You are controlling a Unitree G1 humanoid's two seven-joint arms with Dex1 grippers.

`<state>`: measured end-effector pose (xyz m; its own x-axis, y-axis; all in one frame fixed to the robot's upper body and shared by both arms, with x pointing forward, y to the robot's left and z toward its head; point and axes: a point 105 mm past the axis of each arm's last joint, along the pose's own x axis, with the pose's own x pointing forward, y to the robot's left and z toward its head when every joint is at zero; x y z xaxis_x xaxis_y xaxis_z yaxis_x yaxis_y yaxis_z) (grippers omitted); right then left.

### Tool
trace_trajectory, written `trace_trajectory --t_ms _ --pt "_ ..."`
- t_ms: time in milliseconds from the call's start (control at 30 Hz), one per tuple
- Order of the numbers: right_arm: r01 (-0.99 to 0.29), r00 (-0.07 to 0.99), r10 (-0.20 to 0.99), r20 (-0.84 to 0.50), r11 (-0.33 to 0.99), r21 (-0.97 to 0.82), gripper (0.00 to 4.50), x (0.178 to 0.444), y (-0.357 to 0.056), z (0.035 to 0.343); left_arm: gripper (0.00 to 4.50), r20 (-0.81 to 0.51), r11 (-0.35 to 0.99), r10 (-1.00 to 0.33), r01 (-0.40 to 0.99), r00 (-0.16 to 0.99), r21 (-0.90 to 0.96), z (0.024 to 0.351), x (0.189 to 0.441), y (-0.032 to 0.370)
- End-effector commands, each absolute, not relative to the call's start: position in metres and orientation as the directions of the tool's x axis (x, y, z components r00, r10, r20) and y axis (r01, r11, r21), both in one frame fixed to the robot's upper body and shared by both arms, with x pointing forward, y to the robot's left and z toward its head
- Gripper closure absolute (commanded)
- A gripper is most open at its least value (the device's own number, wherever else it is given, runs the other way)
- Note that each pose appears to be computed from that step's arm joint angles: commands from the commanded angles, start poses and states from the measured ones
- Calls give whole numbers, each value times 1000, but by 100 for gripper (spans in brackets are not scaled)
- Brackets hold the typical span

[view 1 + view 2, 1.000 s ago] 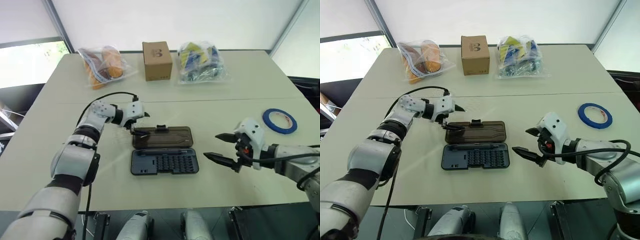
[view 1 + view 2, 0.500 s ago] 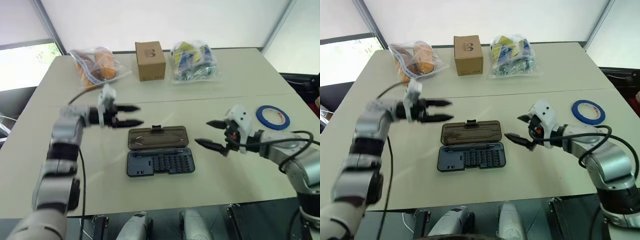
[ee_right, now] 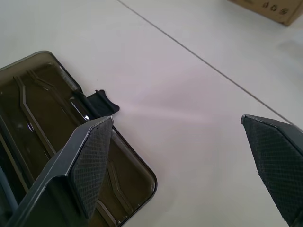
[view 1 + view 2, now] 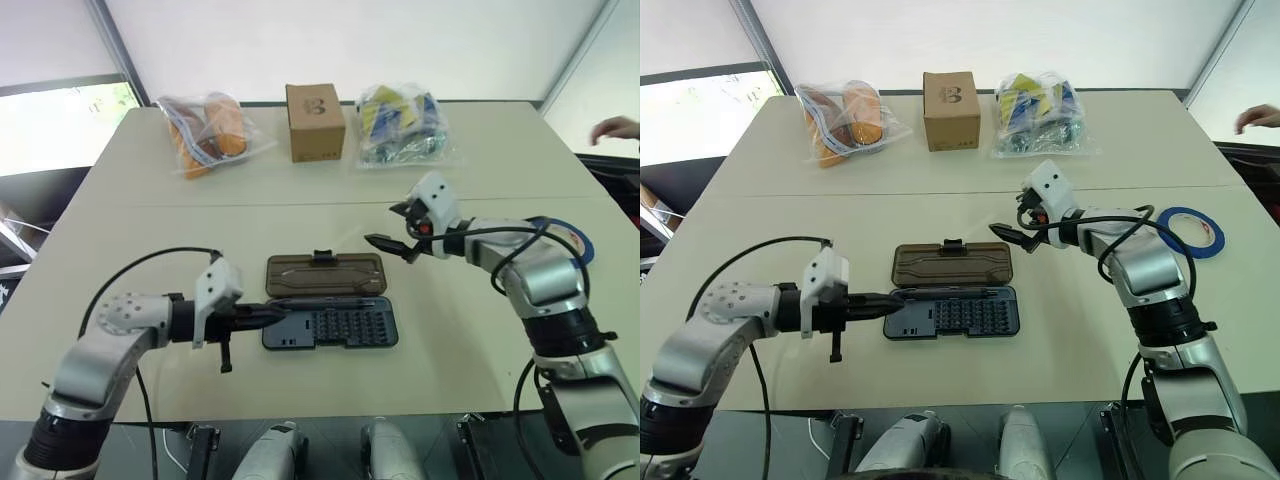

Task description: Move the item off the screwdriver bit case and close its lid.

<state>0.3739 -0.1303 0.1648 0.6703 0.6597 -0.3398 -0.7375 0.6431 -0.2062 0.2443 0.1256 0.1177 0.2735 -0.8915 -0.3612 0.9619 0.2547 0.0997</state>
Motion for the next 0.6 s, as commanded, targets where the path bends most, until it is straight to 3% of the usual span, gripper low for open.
trace_trajectory --t_ms 33,167,267,400,600 --pt "-738 674 665 -321 628 -247 0 382 -127 175 444 -392 224 -879 961 271 160 111 246 126" --pt "-759 648 669 -364 608 -233 0 385 -124 164 444 -472 144 -850 965 235 220 91 241 127" --pt "-860 510 741 -437 448 -244 0 368 -112 145 444 -524 119 -819 962 234 245 77 238 131" --pt "-837 542 699 -467 500 -224 0 388 -115 134 444 -504 155 -821 954 269 257 79 242 128" --pt "-856 507 673 -539 468 -221 0 398 -119 119 444 -478 232 -820 947 314 223 78 244 127"
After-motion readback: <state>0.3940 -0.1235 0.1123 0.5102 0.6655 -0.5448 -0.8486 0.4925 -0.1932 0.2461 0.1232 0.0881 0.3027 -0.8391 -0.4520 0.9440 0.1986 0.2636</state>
